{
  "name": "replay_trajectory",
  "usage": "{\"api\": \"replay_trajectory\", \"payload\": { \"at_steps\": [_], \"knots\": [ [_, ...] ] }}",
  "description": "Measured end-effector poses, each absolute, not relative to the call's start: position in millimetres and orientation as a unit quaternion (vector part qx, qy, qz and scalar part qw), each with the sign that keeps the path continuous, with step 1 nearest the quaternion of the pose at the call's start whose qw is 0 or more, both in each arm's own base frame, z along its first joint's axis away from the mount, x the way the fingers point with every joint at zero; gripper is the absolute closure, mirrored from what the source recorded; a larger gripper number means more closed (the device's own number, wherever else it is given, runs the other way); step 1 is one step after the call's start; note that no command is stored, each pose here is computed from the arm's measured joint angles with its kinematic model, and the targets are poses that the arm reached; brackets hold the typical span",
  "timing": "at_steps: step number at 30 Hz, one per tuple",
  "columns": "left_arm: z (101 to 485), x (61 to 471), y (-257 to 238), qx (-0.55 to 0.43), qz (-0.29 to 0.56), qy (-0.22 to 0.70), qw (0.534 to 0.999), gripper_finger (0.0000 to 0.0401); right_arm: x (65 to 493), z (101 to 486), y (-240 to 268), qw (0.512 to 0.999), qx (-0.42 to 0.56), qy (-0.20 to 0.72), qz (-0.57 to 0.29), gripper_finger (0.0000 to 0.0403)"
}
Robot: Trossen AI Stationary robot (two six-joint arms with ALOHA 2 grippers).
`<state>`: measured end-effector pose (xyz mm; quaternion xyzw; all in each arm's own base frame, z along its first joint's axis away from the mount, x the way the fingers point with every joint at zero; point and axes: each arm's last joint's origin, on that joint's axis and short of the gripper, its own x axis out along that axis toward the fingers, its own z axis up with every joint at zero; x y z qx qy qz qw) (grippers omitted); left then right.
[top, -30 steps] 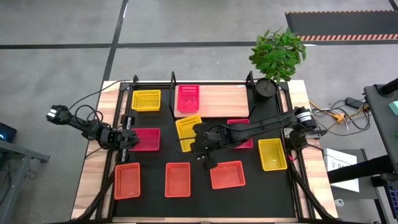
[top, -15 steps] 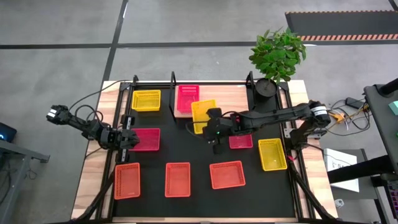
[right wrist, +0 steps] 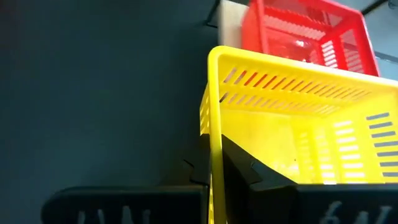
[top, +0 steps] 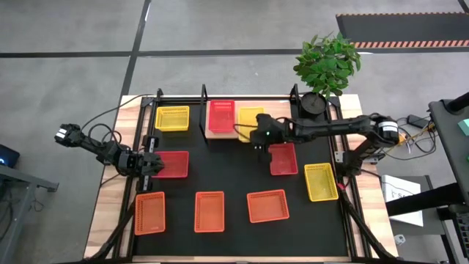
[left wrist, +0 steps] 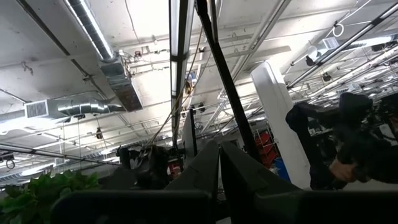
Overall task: Stack baskets on shelf by color
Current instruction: Put the middle yellow bin on the shelf
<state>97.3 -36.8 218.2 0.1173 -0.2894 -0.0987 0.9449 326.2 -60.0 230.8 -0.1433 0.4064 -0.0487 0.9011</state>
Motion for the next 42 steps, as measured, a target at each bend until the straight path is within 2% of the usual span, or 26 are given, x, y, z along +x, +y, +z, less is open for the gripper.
{"api": "replay_trajectory", "payload": {
  "at_steps": [15, 26, 37, 42],
  "knots": [
    [218.2, 97.3, -36.8, 0.118, -0.099, -0.289, 0.945, 0.04, 310.4, 204.9, -108.7, 0.926, -0.121, 0.352, -0.067, 0.0394],
    [218.5, 97.1, -36.7, 0.121, -0.097, -0.291, 0.944, 0.04, 323.9, 180.5, -117.3, 0.922, -0.118, 0.362, -0.069, 0.0394],
    [218.5, 97.0, -36.7, 0.121, -0.097, -0.291, 0.944, 0.04, 326.9, 183.3, -119.4, 0.92, -0.122, 0.363, -0.082, 0.0394],
    [218.5, 97.0, -36.7, 0.121, -0.097, -0.291, 0.944, 0.04, 325.9, 182.2, -119.6, 0.915, -0.128, 0.372, -0.087, 0.0378]
  ]
}}
